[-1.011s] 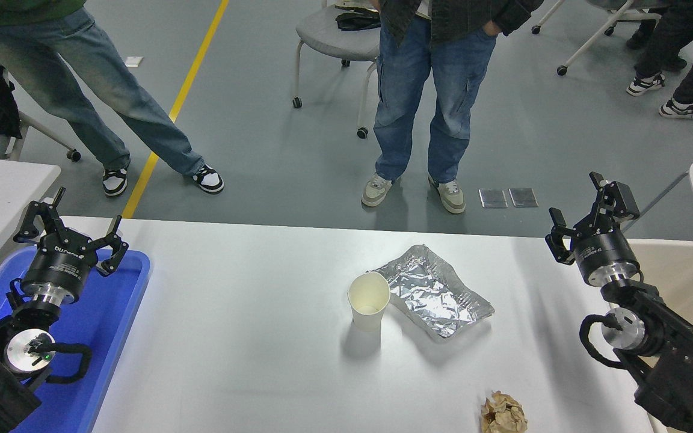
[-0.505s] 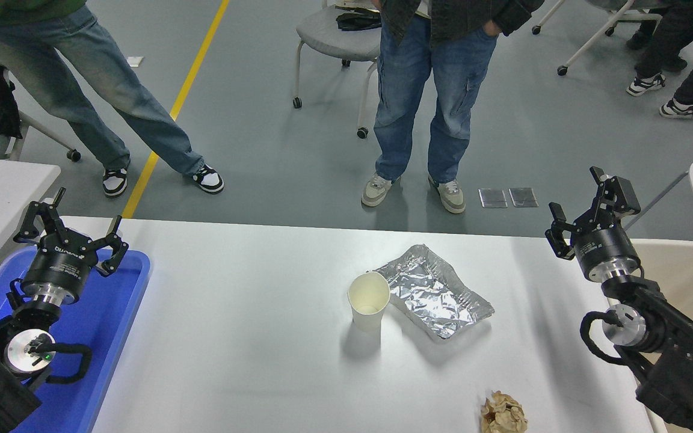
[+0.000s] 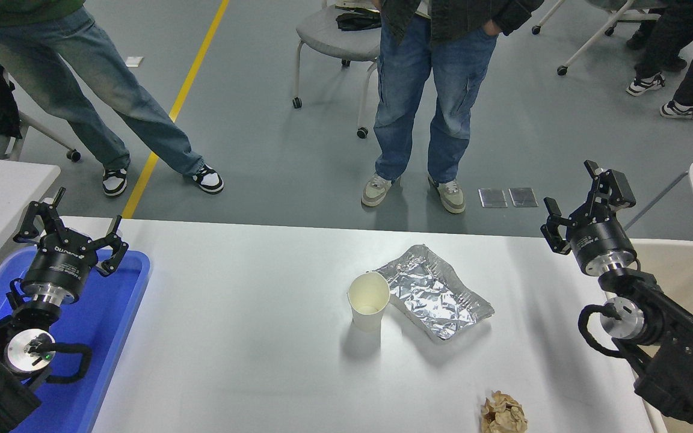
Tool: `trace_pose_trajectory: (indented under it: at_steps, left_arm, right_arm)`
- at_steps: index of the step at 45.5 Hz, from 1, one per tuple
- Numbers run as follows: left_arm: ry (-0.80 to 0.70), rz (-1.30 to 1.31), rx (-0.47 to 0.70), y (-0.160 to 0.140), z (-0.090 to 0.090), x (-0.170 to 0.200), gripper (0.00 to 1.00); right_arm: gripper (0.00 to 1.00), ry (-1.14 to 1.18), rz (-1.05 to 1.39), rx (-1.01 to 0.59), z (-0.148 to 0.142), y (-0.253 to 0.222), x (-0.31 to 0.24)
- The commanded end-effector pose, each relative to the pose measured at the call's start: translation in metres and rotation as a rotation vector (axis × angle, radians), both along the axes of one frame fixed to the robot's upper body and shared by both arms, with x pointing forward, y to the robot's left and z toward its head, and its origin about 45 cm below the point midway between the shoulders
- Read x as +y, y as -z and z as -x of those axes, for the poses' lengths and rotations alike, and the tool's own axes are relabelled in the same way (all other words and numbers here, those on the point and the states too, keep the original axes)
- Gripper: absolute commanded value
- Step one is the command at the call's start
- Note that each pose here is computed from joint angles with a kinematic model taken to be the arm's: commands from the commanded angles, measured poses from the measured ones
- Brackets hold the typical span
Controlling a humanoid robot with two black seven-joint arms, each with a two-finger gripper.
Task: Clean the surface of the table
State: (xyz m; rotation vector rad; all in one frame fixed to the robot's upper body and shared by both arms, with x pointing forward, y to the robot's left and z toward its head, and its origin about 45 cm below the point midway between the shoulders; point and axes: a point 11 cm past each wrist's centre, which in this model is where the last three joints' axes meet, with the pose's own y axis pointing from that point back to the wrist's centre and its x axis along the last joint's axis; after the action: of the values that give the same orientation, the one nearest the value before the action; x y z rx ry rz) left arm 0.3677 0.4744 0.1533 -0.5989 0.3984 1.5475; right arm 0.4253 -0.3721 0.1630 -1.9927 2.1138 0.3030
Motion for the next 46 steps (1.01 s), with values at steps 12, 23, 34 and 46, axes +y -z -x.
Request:
trace_pose_trajectory:
  at_steps: [12,23,34,46]
  left_arm:
    - [0.0,0.0,0.0,0.0,0.0,0.0,1.0]
    - [0.0,0.0,0.0,0.0,0.0,0.0,1.0]
    - [0.0,0.0,0.0,0.0,0.0,0.0,1.0]
    - [0.0,0.0,0.0,0.0,0.0,0.0,1.0]
  right_arm:
    - [1.0,-0.082,0.028,0.081,-0.004,-0.029,0.004]
    - [1.0,-0.211,0.129,0.134,-0.003,-0.049,0.012]
    - [1.0,-0.44,0.258,0.244,0.013,-0.048,0.058]
    - [1.0,-0.694,0.482,0.277,0.024,-0.048,0.122]
